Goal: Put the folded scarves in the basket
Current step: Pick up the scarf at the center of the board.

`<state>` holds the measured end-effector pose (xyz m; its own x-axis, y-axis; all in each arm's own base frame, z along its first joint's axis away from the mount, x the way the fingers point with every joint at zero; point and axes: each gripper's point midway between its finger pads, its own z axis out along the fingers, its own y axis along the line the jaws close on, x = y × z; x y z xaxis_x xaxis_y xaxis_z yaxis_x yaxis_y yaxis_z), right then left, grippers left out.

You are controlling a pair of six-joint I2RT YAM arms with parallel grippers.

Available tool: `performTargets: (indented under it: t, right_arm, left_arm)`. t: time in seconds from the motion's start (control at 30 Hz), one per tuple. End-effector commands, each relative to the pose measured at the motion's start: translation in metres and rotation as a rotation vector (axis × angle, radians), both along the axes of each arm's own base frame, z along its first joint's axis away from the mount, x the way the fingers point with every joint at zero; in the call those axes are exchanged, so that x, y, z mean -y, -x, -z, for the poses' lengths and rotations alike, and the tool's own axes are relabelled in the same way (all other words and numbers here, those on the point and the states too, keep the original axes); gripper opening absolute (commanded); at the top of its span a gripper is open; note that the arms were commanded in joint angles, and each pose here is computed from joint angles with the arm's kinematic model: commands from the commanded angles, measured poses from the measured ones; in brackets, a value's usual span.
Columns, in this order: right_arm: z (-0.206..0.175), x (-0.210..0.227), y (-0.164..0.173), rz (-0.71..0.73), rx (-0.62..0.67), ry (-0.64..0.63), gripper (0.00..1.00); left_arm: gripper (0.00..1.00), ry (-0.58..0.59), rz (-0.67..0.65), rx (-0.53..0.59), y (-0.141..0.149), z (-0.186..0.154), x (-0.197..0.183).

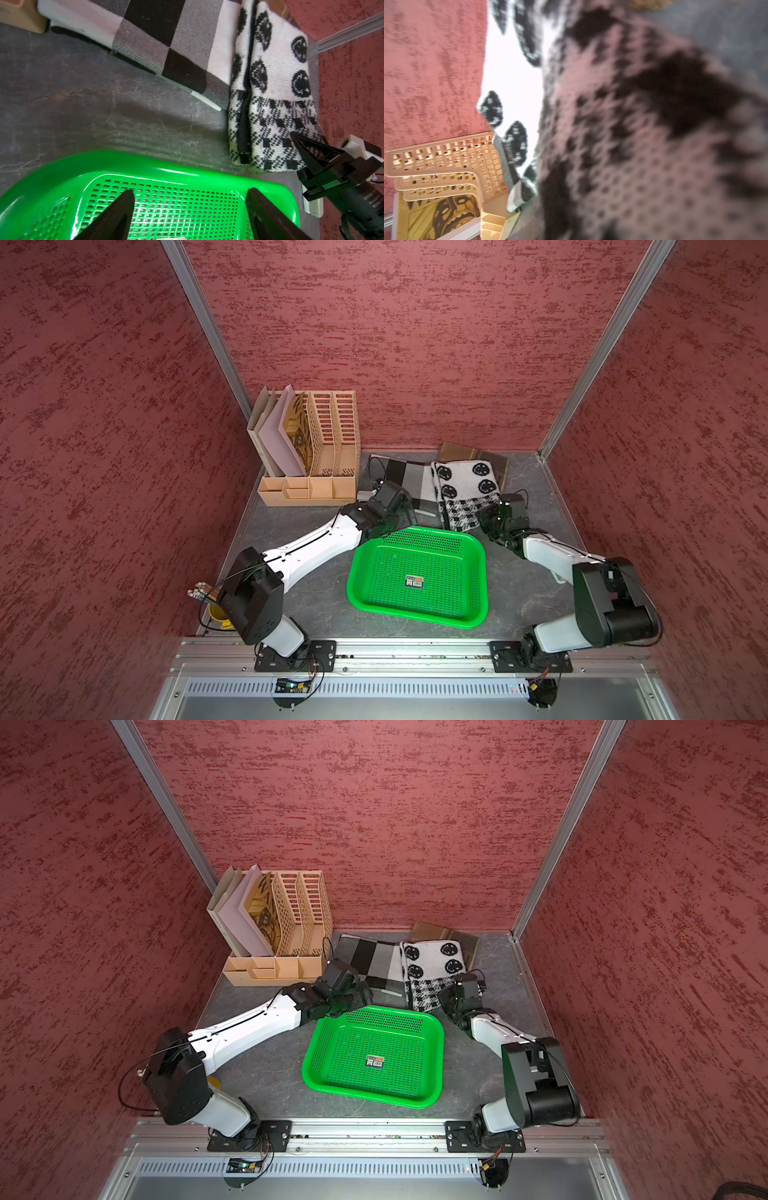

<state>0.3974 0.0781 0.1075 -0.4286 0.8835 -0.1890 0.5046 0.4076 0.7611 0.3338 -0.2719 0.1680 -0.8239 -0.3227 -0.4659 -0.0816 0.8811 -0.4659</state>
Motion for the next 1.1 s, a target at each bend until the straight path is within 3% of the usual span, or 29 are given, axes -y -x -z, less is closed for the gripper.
performTargets:
  t: [0.0,0.5,0.67,0.87,1.07]
  right_arm:
    - [-0.037,0.003,-0.002,-0.023,0.019,0.067,0.00]
    - [-0.136,0.014,0.011,-0.164,0.053,0.278,0.00]
    - [-0.118,0.040,0.045,-0.167,-0.038,0.358,0.00]
    - [-0.087,0.073,0.090,-0.122,-0.156,0.442,0.00]
    - [-0.054,0.104,0.117,-0.023,-0.276,0.510,0.00]
  left_arm:
    - [0.88,-0.013,0.047,0.010,-0.008,-0.003,0.008]
    - [0.89,0.065,0.209,0.060,-0.062,-0.032,0.062]
    - [0.90,0.052,0.313,0.089,-0.084,-0.034,0.090]
    - [0.91,0.045,0.449,0.098,-0.109,-0.013,0.130]
    - [0.91,0.073,0.599,0.090,-0.108,0.012,0.176]
